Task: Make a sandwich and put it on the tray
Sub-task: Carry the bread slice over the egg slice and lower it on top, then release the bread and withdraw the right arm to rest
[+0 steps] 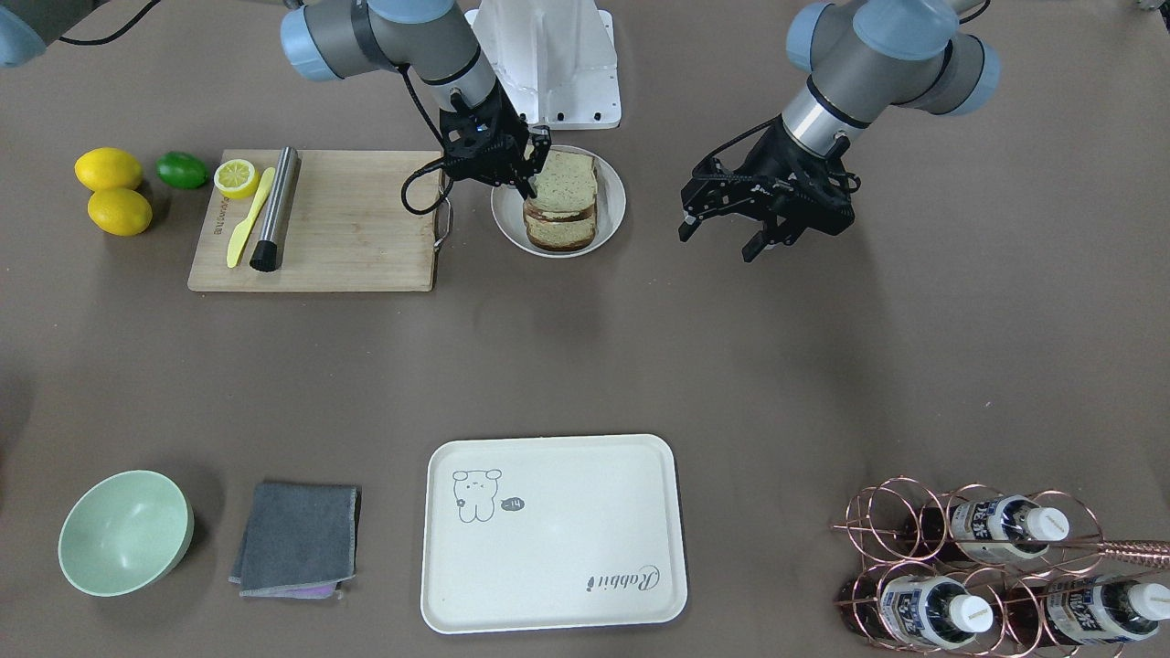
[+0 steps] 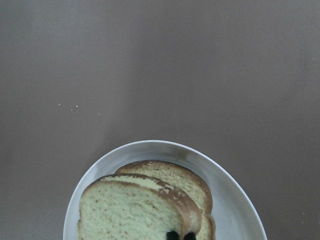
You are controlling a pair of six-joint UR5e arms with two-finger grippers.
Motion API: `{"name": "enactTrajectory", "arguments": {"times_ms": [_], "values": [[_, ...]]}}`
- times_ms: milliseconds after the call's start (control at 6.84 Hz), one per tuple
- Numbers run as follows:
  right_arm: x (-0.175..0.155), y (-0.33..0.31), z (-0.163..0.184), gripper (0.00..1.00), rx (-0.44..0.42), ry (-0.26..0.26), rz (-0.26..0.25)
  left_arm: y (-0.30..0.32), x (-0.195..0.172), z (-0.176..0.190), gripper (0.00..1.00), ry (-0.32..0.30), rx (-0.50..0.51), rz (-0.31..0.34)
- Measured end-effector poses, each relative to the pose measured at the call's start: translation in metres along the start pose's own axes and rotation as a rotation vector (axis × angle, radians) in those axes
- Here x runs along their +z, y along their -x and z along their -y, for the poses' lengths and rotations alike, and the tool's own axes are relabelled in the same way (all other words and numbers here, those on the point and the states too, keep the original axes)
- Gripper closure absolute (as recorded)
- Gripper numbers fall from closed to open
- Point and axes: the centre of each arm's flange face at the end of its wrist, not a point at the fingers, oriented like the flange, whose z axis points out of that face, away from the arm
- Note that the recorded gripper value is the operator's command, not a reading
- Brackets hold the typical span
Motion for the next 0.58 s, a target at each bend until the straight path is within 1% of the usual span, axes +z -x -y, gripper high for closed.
{"name": "enactTrajectory", "arguments": {"times_ms": [292, 439, 585], "values": [[0.0062, -0.0013, 0.0022, 1.00, 0.001, -0.013, -0.013, -0.0001, 0.0003, 0.0000, 0.01, 0.000, 0.000, 0.000], [0.0082, 0.0005, 0.0022, 0.74, 0.002, -0.018, -0.015, 0.0001, 0.0012, 0.0000, 0.01, 0.001, 0.000, 0.001], [0.0102, 0.0021, 0.0014, 0.01, 0.003, -0.025, -0.016, 0.0007, 0.0023, 0.0000, 0.01, 0.002, -0.001, 0.003]]}}
